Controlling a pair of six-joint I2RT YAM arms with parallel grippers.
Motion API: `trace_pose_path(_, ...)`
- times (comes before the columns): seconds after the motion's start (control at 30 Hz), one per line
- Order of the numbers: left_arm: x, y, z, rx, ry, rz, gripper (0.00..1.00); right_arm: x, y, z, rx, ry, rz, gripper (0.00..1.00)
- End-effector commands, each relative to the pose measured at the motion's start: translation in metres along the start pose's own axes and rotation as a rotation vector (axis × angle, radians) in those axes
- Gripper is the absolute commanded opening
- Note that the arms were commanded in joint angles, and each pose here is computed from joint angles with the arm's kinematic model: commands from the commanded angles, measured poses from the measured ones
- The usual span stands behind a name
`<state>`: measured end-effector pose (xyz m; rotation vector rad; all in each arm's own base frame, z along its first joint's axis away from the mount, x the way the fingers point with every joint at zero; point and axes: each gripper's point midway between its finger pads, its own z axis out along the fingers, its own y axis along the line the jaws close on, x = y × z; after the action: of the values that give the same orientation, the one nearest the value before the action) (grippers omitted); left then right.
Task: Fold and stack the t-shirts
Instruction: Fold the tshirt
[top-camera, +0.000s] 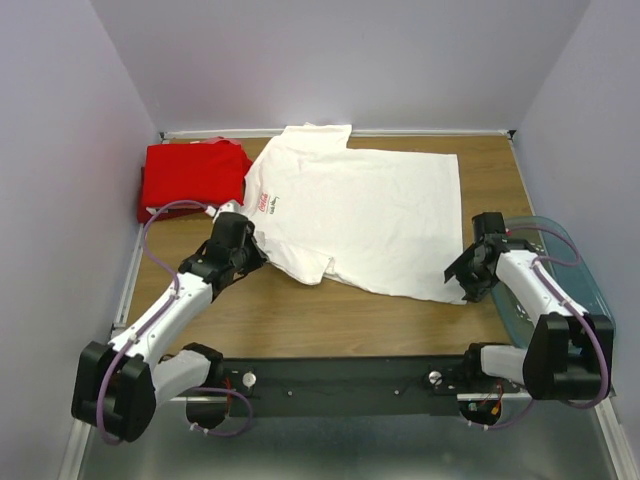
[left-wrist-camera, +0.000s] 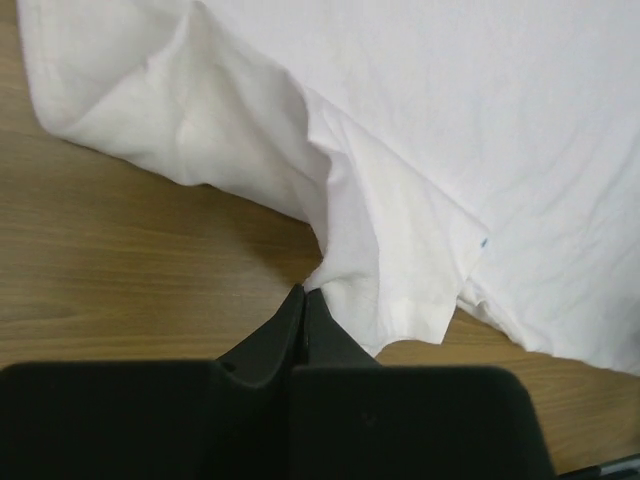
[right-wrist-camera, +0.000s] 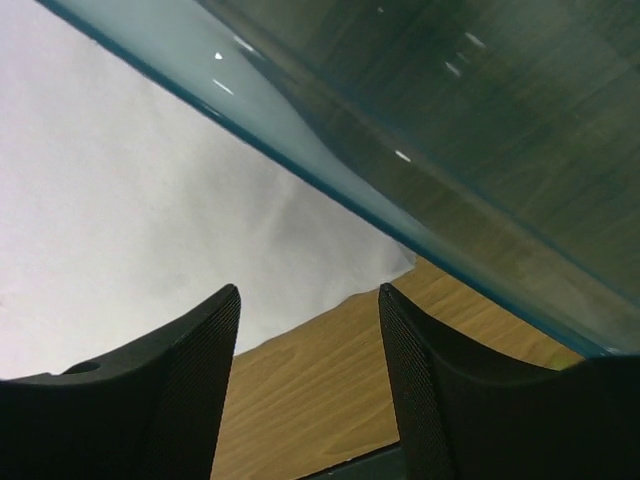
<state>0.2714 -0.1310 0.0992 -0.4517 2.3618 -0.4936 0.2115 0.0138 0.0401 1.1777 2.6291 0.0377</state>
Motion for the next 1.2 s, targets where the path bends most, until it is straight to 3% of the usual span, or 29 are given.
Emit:
trace_pose_path(0.0,-0.005,0.003,-0.011,0.006,0.001,0.003,0.0,-0.002,-0.021,-0.003,0.085,-0.035,0.06,0.65)
trace_pose_path(0.73,0.023,0.005,-0.045,0.086,0.051,-0.058,0.0,0.004,-0.051,0.018,0.226,-0.067,0.139,0.58)
trace_pose_path(1.03,0.019,-0.005,-0.069,0.134,0.035,-0.084,0.0,-0.005,-0.042,0.024,0.201,-0.092,0.151,0.5)
trace_pose_path(1.17,0.022,-0.004,-0.077,0.135,0.047,-0.088,0.0,-0.006,-0.037,0.029,0.19,-0.091,0.153,0.4)
